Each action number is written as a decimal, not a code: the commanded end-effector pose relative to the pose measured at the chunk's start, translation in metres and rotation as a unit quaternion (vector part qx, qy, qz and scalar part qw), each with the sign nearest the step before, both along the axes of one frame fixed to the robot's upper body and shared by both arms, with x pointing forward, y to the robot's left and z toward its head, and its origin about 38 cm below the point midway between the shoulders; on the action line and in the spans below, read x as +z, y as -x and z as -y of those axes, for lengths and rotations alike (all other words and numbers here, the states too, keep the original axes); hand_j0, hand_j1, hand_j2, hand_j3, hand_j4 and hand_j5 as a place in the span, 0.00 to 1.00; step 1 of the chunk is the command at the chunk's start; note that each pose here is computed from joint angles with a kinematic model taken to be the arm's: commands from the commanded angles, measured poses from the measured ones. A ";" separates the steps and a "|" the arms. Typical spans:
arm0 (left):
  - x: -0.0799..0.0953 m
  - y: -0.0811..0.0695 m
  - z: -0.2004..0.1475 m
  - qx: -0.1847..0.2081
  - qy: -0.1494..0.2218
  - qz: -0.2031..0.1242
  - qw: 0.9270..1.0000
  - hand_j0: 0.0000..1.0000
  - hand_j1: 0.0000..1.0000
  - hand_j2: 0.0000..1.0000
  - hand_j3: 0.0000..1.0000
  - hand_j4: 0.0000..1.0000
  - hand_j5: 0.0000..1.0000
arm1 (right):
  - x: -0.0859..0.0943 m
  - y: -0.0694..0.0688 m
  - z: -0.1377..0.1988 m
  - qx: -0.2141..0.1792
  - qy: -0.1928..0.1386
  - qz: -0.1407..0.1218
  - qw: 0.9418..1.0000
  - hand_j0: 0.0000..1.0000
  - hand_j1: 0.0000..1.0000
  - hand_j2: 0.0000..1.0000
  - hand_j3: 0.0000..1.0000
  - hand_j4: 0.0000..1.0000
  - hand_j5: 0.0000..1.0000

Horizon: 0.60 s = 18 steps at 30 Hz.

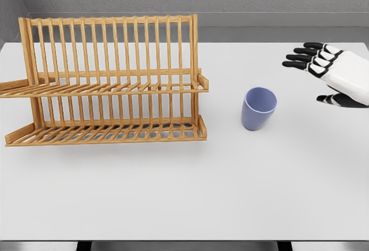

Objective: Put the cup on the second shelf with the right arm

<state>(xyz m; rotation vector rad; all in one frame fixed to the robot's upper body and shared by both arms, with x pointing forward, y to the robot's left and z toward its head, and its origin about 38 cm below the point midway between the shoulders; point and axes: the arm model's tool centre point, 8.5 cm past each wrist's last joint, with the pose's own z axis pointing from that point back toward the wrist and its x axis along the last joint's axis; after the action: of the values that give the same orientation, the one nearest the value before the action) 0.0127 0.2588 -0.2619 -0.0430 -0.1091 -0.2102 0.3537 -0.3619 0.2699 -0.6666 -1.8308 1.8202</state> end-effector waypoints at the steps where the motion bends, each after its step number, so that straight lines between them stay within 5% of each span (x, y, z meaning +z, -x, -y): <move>1: 0.000 0.000 0.000 0.000 0.000 0.001 1.000 1.00 1.00 1.00 1.00 1.00 1.00 | 0.001 0.001 -0.002 0.004 -0.003 0.000 1.000 1.00 1.00 1.00 1.00 1.00 1.00; 6: 0.000 0.000 0.000 0.000 0.000 0.001 1.000 1.00 1.00 1.00 1.00 1.00 1.00 | 0.011 -0.006 0.008 -0.031 -0.006 0.013 0.999 1.00 1.00 1.00 1.00 1.00 1.00; 7: 0.000 0.000 0.000 0.000 0.000 0.000 1.000 1.00 1.00 1.00 1.00 1.00 1.00 | 0.008 -0.010 0.008 -0.037 0.037 -0.017 0.998 1.00 1.00 1.00 1.00 1.00 1.00; 8: 0.000 0.000 0.000 0.000 0.000 0.000 1.000 1.00 1.00 1.00 1.00 1.00 1.00 | 0.008 -0.016 0.006 -0.038 0.109 -0.061 0.991 1.00 1.00 1.00 1.00 1.00 1.00; 10: 0.000 0.000 0.000 0.000 0.000 0.000 1.000 1.00 1.00 1.00 1.00 1.00 1.00 | 0.023 -0.026 -0.001 -0.036 0.162 -0.075 0.983 1.00 1.00 1.00 1.00 1.00 1.00; 13: 0.000 0.000 0.000 0.000 0.000 0.000 1.000 1.00 1.00 1.00 1.00 1.00 1.00 | 0.019 -0.045 -0.041 0.011 0.196 -0.093 0.976 1.00 1.00 1.00 1.00 1.00 1.00; 18: 0.000 0.000 0.000 0.000 0.000 0.000 1.000 1.00 1.00 1.00 1.00 1.00 1.00 | 0.001 -0.047 -0.052 0.029 0.208 -0.115 0.971 1.00 1.00 1.00 1.00 1.00 1.00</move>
<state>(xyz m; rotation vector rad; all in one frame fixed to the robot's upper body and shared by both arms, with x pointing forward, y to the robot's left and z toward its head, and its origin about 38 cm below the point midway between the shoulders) 0.0117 0.2588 -0.2619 -0.0432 -0.1076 -0.2101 0.4035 -0.3154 0.2945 -0.6024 -1.3941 2.2190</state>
